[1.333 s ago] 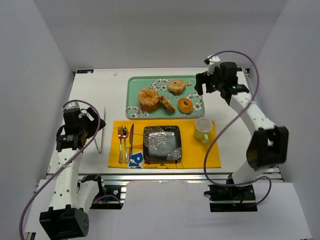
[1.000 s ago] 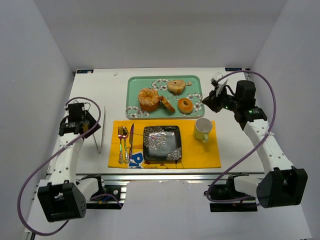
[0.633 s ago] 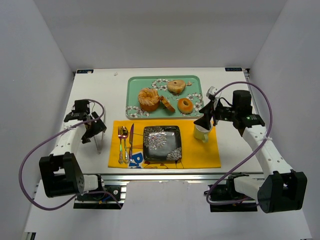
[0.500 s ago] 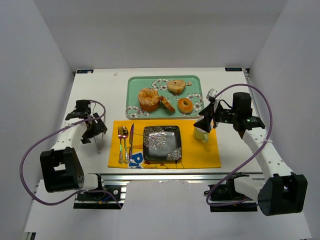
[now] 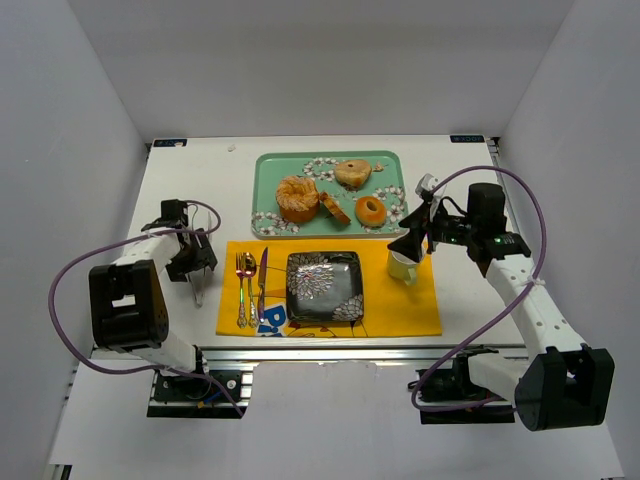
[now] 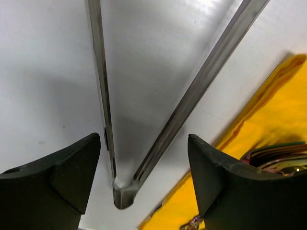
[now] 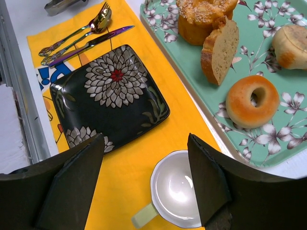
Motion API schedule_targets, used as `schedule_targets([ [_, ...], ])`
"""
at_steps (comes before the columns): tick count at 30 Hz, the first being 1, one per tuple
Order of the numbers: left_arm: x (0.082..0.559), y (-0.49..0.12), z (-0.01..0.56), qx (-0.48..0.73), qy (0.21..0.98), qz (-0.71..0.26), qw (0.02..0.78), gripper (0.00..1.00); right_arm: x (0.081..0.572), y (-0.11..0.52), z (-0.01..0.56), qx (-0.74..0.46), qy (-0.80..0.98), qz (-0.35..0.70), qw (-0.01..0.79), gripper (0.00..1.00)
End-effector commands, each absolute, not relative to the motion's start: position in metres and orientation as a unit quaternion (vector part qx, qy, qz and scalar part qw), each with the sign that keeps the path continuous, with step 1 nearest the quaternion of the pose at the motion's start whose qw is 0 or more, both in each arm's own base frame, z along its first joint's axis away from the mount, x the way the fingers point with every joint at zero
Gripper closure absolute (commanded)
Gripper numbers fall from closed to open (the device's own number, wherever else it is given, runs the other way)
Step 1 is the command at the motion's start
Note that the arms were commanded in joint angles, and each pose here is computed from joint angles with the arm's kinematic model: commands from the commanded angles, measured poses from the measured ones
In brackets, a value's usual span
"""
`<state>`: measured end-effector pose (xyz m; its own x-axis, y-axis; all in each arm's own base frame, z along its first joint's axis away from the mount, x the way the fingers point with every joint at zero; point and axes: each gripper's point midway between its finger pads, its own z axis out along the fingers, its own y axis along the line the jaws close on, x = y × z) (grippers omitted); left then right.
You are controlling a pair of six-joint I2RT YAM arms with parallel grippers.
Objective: Place the bread
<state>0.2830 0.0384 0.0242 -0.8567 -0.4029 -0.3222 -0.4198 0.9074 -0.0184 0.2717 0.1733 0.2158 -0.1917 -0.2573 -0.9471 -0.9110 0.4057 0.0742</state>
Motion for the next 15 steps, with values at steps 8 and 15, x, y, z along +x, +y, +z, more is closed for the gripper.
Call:
schedule_targets([
  [8, 0.298, 0.042, 0.011, -0.164, 0.968, 0.026, 0.189, 0.27, 0.278, 0.165, 0.231, -0.412, 0.686, 0.336, 0.497, 0.24],
  [15, 0.298, 0.040, 0.007, -0.149, 0.971, 0.020, 0.184, 0.40, 0.282, 0.159, 0.236, -0.404, 0.689, 0.336, 0.499, 0.24],
])
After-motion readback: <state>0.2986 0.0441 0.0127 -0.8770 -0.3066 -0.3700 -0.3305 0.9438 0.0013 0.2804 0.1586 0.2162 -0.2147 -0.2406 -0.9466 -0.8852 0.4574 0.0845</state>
